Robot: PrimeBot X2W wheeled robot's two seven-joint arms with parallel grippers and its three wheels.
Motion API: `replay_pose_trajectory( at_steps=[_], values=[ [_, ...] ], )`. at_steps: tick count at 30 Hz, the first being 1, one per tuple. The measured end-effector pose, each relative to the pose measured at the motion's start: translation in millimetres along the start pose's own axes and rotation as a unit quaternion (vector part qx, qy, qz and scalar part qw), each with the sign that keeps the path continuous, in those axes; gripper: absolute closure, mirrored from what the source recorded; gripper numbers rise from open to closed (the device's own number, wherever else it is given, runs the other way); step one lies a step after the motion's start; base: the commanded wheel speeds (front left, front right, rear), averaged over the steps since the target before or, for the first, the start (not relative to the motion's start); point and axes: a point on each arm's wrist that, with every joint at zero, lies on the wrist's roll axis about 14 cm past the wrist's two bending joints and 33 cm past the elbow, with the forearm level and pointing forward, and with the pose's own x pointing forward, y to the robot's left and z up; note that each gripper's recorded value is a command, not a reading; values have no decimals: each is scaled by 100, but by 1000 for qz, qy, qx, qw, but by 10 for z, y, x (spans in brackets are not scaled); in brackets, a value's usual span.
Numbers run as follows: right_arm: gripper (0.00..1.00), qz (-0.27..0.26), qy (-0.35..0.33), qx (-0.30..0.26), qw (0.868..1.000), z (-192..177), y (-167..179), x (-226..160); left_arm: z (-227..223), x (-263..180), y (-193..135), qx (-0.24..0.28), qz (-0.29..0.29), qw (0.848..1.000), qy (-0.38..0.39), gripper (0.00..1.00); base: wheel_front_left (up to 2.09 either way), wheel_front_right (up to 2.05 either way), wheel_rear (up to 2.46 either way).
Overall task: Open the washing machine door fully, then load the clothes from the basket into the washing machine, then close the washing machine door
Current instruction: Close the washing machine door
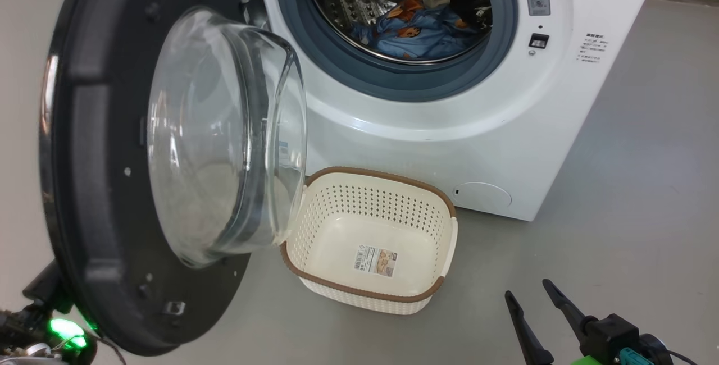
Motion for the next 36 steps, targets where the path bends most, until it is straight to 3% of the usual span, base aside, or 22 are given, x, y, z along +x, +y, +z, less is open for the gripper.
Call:
replay_pose_trajectory(
  at_steps=[17,29,36],
  values=[
    [0,-29,-5,18,999,9,-75,-90,-925,408,-179,9,-36,990,139,100,0,0,0],
    [0,-57,-12,19,998,47,-204,-224,-1421,776,-119,-36,-57,982,177,100,0,0,0],
    [0,-85,-15,20,996,59,-348,-361,-1495,1084,-236,-30,-70,982,174,100,0,0,0]
  ],
)
